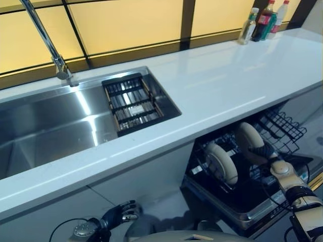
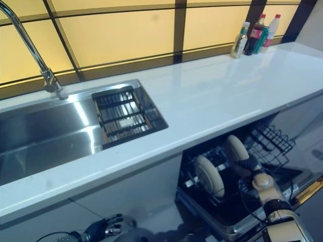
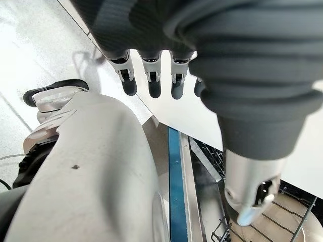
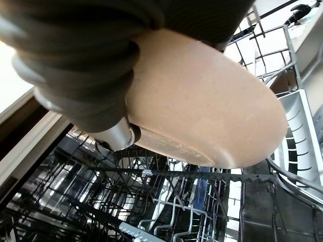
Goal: Pick up plates and place into dishwasher.
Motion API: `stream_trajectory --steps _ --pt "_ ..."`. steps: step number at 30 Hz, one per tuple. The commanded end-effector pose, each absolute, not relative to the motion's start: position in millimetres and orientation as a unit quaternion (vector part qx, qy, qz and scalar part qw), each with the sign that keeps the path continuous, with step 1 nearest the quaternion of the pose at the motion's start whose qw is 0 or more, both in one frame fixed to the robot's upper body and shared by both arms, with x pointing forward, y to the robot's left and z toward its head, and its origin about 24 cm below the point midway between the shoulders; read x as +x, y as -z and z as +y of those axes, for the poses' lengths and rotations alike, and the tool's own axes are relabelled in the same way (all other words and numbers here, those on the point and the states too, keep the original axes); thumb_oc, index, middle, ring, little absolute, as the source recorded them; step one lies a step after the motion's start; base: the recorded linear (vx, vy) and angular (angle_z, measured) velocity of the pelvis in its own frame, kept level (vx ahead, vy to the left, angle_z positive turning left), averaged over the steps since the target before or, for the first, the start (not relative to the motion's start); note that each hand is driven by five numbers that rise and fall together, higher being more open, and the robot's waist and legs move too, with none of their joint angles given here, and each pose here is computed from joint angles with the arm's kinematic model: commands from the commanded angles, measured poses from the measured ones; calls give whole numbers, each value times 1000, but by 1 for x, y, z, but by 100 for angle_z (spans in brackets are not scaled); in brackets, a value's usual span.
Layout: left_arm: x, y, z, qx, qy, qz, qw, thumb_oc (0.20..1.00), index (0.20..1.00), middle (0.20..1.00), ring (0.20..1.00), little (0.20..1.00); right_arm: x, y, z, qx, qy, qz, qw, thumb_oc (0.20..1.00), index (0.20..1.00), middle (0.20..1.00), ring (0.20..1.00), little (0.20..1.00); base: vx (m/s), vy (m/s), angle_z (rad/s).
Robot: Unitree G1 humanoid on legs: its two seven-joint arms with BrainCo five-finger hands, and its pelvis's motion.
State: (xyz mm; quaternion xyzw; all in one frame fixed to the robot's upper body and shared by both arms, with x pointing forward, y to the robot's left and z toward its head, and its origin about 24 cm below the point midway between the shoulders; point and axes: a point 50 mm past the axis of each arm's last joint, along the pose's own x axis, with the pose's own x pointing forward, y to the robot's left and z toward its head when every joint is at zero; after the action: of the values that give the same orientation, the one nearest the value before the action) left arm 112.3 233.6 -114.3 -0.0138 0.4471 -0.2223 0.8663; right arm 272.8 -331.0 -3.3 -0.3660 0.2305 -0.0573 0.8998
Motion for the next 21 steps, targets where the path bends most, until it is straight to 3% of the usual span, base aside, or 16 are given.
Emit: stream_trajectory --steps 1,10,21 --pt "118 101 228 -16 254 415 873 1000 1000 1000 1000 1000 294 -25 -340 -410 79 197 887 200 200 200 200 200 -13 2 7" --pt "117 101 223 -19 269 414 869 1000 1000 1000 1000 1000 297 -19 -341 -453 59 261 850 200 200 200 200 200 -6 -2 3" --pt "120 100 211 -46 263 404 875 1000 1000 1000 1000 1000 305 -26 -338 -475 44 262 839 200 200 200 200 200 12 38 -1"
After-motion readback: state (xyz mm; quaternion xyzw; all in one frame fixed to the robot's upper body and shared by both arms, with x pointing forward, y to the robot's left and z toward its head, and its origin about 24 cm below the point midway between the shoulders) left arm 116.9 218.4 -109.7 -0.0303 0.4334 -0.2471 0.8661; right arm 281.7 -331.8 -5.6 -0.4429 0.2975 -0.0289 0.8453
